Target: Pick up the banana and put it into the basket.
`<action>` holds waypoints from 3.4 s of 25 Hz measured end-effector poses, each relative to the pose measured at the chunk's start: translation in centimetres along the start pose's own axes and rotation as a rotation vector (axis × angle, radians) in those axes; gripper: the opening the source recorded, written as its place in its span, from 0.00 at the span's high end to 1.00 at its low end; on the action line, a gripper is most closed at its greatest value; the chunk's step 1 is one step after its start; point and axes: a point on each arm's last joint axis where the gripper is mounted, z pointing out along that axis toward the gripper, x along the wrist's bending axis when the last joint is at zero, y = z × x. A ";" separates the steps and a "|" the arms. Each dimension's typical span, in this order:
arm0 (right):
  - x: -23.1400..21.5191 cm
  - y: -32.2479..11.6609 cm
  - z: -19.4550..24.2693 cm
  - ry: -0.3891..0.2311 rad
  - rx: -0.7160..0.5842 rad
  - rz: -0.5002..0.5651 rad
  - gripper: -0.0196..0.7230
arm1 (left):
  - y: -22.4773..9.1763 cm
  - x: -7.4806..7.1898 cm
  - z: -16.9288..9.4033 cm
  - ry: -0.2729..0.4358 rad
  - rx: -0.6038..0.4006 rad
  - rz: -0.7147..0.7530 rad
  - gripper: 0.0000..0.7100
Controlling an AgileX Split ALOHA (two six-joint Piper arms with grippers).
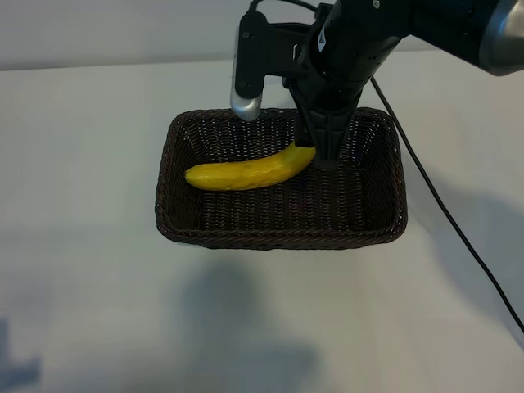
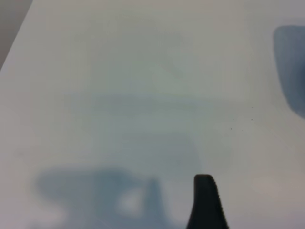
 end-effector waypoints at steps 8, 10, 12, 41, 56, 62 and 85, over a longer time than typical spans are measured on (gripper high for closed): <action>-4.3 -4.6 -0.2 -0.090 0.004 0.600 0.20 | 0.0 0.0 0.0 0.000 0.000 0.004 0.26; -5.8 -6.8 -0.5 -0.116 0.014 0.759 0.20 | 0.0 0.0 0.0 0.000 0.000 0.004 0.26; -6.9 -8.8 -0.7 -0.139 0.025 0.883 0.20 | 0.0 0.0 0.0 0.000 0.001 0.004 0.26; -8.3 -26.1 -4.6 -0.109 0.353 1.455 0.20 | 0.0 -0.1 0.0 -0.013 0.001 -0.003 0.26; 5.4 -27.1 -7.6 -0.055 0.538 1.459 0.20 | 0.0 -0.1 0.0 -0.013 0.001 -0.005 0.26; 12.4 -26.3 -10.7 -0.104 0.419 1.482 0.20 | 0.0 -0.1 0.0 -0.013 0.001 -0.005 0.26; 25.3 -25.6 -15.8 -0.653 -0.213 1.364 0.20 | 0.0 -0.1 0.0 -0.013 0.001 -0.005 0.26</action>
